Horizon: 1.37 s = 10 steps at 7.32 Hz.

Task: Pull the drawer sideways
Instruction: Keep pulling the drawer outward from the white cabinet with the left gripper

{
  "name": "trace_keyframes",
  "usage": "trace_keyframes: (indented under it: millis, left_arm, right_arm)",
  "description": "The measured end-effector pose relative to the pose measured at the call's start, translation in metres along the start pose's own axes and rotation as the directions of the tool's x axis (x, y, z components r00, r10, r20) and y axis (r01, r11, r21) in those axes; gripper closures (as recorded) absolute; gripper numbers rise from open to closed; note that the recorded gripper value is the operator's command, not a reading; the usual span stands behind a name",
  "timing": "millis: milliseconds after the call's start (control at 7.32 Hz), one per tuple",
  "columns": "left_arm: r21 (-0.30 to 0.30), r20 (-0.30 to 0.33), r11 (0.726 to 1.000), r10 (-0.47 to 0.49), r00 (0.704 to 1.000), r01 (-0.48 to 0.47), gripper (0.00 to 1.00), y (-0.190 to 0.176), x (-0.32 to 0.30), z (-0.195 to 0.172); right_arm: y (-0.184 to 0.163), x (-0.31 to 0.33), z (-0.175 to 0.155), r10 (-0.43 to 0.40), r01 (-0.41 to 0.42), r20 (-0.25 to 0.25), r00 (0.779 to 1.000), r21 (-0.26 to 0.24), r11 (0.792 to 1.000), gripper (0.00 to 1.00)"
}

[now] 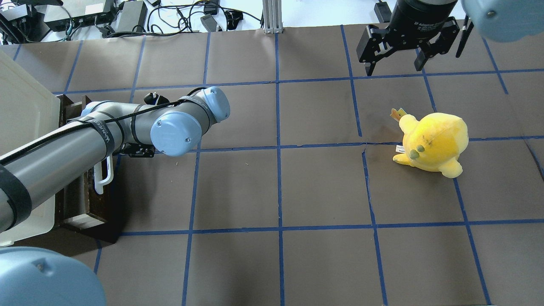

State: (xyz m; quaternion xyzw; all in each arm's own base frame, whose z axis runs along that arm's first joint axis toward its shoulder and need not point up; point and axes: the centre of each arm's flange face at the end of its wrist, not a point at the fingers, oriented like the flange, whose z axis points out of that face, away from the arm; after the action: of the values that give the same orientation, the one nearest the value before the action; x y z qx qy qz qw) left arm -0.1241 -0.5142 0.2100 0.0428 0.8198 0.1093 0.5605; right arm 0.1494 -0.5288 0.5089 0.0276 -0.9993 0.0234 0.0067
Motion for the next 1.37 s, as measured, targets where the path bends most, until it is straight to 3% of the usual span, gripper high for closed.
trace_keyframes:
  millis: [1366]
  left_arm:
    - [-0.010,-0.033,1.000,0.007,0.999,-0.007,0.74,0.0009,0.0091,-0.0058]
  right_arm:
    - [0.0000,0.0000,0.0000,0.000,0.000,0.000,1.000,0.000,1.000,0.00]
